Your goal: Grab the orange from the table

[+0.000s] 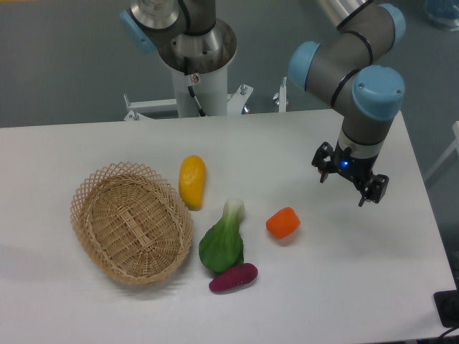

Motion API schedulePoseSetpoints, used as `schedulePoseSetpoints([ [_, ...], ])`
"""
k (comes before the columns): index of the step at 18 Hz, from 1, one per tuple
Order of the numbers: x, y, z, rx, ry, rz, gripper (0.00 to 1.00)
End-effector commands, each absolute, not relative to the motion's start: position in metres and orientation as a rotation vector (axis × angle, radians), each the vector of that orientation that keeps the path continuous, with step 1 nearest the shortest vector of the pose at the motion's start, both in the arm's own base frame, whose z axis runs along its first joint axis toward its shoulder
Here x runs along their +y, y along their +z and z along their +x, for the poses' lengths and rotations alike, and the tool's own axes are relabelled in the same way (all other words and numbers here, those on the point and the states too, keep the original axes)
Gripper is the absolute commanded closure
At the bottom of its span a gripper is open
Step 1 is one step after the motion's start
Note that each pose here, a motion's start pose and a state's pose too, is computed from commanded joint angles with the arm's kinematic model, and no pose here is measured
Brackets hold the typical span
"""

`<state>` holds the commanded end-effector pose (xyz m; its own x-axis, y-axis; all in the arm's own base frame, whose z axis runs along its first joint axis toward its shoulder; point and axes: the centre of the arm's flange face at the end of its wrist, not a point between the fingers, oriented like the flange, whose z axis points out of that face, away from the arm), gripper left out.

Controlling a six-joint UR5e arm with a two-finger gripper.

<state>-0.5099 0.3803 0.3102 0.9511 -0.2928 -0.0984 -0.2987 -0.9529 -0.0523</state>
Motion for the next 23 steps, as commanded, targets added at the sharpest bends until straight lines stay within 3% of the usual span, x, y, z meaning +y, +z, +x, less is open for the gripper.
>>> schedulePoseSetpoints([
  [11,0.381,0.312,-0.508,0.447,0.138,-3.046,0.0],
  [13,0.378,0.299,-0.501,0.448,0.103,-3.05,0.0],
  [17,0.381,0.287,-0.493,0.327,0.173,-3.042,0.0],
  [23,0.401,0.266,-0.463,0.303,0.112,-3.056,0.0],
])
